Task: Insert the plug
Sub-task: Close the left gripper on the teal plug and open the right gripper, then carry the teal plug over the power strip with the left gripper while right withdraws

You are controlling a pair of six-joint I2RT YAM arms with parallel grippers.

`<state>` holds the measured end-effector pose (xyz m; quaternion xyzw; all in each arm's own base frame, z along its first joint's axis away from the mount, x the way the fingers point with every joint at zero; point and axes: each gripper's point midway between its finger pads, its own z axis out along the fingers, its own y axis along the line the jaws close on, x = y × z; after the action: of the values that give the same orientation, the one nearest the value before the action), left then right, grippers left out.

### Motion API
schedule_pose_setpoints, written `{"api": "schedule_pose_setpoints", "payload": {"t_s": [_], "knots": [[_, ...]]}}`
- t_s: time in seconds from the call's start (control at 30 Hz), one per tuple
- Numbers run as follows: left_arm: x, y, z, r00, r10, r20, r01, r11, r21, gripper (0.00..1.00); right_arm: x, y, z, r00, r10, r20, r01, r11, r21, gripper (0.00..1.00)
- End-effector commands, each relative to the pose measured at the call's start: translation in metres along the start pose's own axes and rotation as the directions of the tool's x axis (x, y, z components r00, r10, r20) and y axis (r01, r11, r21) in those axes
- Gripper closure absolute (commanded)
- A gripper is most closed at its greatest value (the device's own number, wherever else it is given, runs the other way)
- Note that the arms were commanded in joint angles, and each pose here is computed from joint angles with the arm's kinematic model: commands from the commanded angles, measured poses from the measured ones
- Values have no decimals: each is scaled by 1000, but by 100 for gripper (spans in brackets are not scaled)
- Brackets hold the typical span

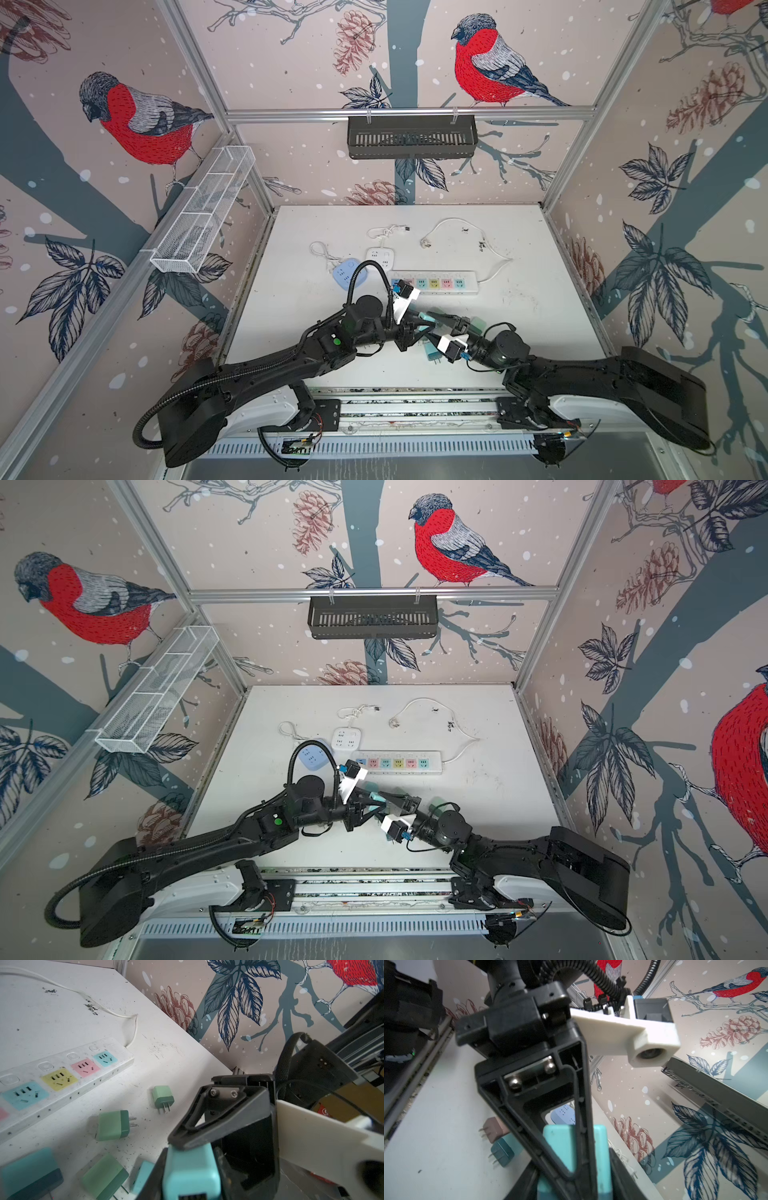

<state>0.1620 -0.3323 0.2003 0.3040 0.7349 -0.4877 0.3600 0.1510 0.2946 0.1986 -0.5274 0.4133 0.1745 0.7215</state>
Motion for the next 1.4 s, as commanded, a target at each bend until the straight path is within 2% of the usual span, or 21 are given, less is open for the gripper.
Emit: {"api": "schedule_pose_setpoints", "payload": {"t_s": [0.0,0.1,0.13,0.2,0.23,0.27,0.3,0.47,0.53,0.6,0.67,0.77,0.87,1.0,1.07,1.13,1.2,1.23,1.3,1.37], "knots": [[-11,-12,1,997,63,32,-65,997,52,88,-14,-7,0,998,29,60,-30,999,24,86],[-11,-15,3,997,76,34,-78,995,66,100,-15,-9,-1,998,32,59,-34,999,34,77],[-13,-15,3,996,82,39,-85,994,67,100,-14,-11,-1,998,35,57,-38,998,43,66],[-16,-15,2,994,94,50,-97,994,58,100,-14,-15,-2,997,41,58,-45,997,68,54],[-19,-13,1,993,105,61,-107,993,43,100,-14,-18,-4,997,41,59,-46,995,85,45],[-22,-11,0,991,115,72,-116,993,20,100,-14,-19,-7,997,40,62,-46,994,97,7],[-27,-8,-1,989,124,84,-124,992,-5,100,-15,-21,-9,997,35,67,-42,993,110,0],[-54,18,-12,977,168,129,-144,974,-173,100,-12,-29,-21,998,25,56,-34,986,166,0],[-65,27,-19,975,170,144,-140,970,-197,100,-7,-42,-23,997,65,34,-71,974,214,0],[-79,39,-29,967,195,165,-152,958,-242,100,1,-68,-28,988,155,13,-152,939,307,0],[-95,50,-40,952,240,187,-171,930,-325,100,7,-88,-34,970,240,30,-236,907,350,0],[-117,49,-53,904,373,207,-267,873,-407,100,15,-115,-54,944,318,86,-324,850,416,0],[-121,39,-56,824,538,178,-433,800,-415,100,29,-146,-86,919,366,147,-381,728,570,0],[-125,45,-50,785,609,115,-508,738,-444,100,69,-175,-110,880,464,104,-391,580,714,0],[-120,45,-37,744,667,47,-597,694,-403,100,91,-188,-125,855,510,96,-375,480,793,0],[-106,44,-21,662,749,-24,-715,621,-320,100,113,-201,-148,829,546,124,-349,331,876,0],[-105,47,-15,634,773,-35,-741,593,-314,100,130,-210,-165,807,571,151,-326,218,920,0],[-108,49,-12,630,776,-29,-740,589,-326,100,137,-213,-169,794,586,159,-323,186,928,0],[-109,50,-6,606,795,-33,-761,568,-314,100,148,-216,-168,772,614,165,-330,166,929,0],[-108,51,2,588,807,-56,-784,552,-284,100,147,-215,-165,769,615,173,-352,181,918,0]]}}
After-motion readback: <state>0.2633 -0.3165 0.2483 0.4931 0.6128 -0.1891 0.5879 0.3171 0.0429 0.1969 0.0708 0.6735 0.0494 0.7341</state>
